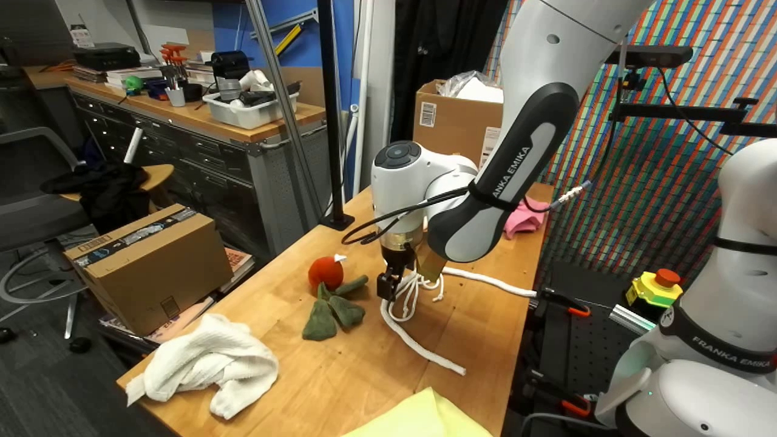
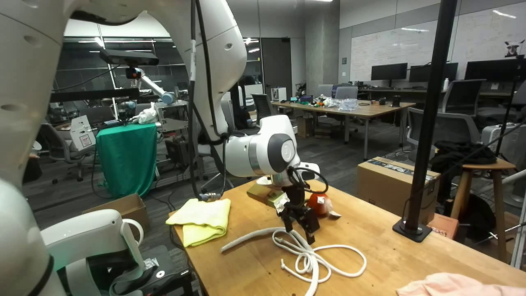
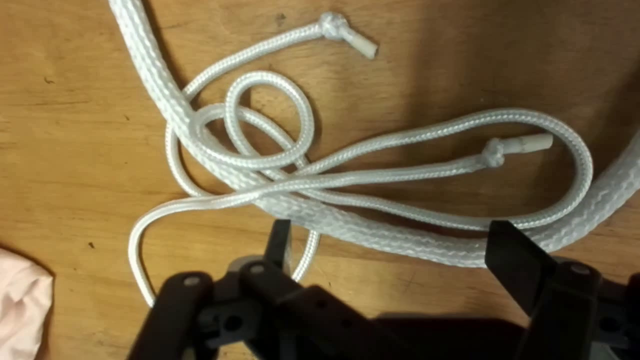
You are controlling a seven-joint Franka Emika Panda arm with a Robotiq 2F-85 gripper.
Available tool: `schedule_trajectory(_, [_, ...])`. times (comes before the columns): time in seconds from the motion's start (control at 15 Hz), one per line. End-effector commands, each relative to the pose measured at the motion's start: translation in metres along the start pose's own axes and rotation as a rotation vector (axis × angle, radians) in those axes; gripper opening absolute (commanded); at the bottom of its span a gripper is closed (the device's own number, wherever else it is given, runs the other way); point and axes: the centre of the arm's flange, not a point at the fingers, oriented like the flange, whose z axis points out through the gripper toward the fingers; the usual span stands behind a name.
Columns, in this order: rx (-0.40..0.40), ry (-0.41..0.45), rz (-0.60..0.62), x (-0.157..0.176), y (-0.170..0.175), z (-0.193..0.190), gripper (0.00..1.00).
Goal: Separate the objects on the heap
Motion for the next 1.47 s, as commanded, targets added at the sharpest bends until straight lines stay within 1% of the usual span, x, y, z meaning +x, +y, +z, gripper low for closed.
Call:
schedule_trajectory(0.0, [-0.024,0.007,0.053,0.001,0.004,0.001,1.00])
schedule_trajectory(0.33, [-0.031,-0.019,0.100,-0.004,0.012,0.006,1.00])
schedule_trajectory(0.8, [-0.019,-0.065,0.138,-0.012,0.022,0.013,1.00])
schedule_trajectory(1.4, [0.028,-0.124,0.220,-0.024,0.024,0.023,1.00])
